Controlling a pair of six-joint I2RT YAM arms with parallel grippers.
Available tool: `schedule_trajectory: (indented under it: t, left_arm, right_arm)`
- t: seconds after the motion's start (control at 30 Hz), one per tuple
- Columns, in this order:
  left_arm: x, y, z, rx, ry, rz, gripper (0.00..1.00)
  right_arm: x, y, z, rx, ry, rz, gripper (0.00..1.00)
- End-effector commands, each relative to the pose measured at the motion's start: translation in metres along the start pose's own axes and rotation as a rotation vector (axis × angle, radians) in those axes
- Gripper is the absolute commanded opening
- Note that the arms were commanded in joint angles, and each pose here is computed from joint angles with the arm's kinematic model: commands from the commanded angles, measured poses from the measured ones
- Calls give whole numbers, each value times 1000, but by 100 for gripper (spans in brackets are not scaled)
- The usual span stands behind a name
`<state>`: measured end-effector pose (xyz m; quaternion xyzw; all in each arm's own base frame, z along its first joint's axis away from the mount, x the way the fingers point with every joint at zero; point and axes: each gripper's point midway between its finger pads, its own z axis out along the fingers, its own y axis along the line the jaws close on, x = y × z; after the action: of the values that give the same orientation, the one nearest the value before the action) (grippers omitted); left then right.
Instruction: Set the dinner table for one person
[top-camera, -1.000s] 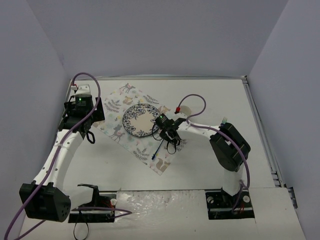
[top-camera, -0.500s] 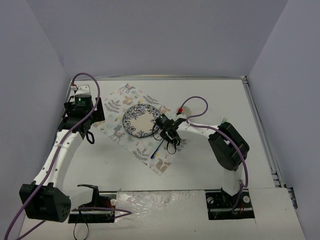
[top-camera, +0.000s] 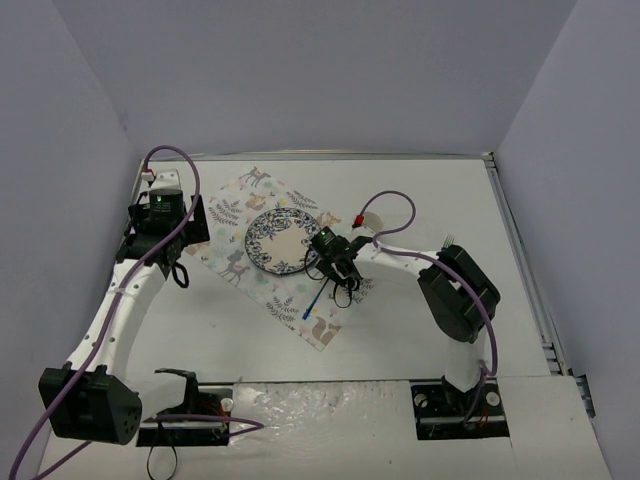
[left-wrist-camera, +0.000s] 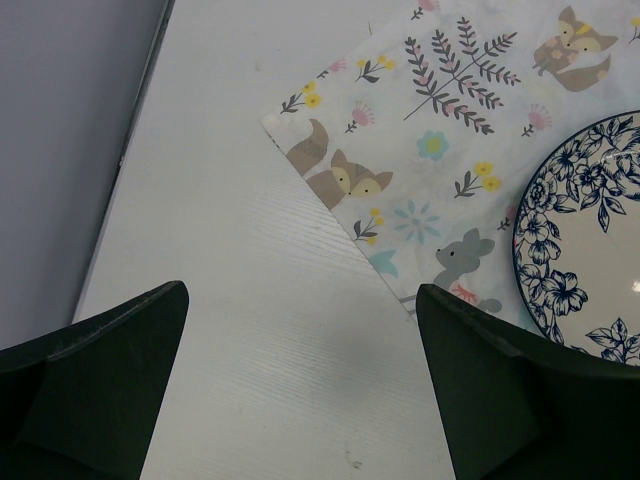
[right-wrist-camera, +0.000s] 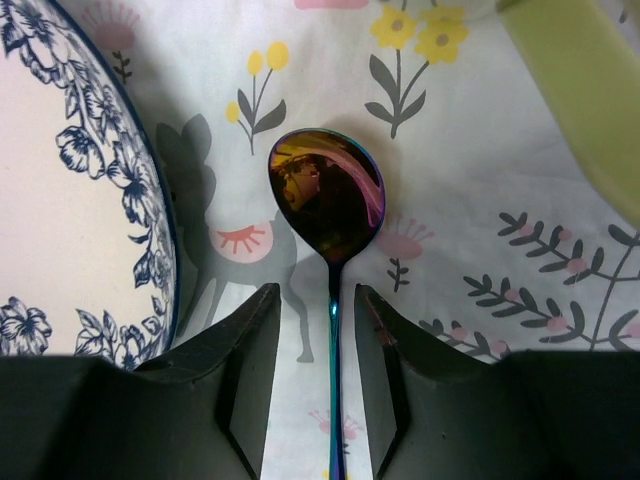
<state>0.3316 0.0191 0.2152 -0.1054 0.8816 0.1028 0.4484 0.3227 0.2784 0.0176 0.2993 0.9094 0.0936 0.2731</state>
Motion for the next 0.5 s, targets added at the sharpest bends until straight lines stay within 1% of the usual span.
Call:
schedule_trajectory:
  t: [0.0,0.07,0.13,0.2,0.27,0.37,0.43,0.47]
  left_arm:
    - [-19,2,-5,3,-66,-40,95]
    - [-19,2,-5,6,-66,-40,95]
    - [-20,1,-6,10,-67,-41,95]
    - [-19,0,-6,17,-65,-42,95]
    - [-19,-2,-5,29,-63,-41,95]
    - [-18,-7,-4,56,-62,-41,95]
    - [-17,-13,-2,81,-55,-37,95]
    - [-16,-14,-1,86,-51,-37,95]
  right_arm:
    - [-33,28,-44,-101,-94,-7,37]
    - [-45,36,-61,-145,-122,-36,40]
    - [-55,43,-77,-182,-151,-65,46]
    - [-63,45,-89,-203,-177,-117,57]
    - [-71,44,-102,-222,-204,-149,65]
    - [-87,40,-125,-254,-255,-170,73]
    - [-105,23,-136,-229,-323,-192,82]
    - [-113,15,-136,-210,-338,-194,84]
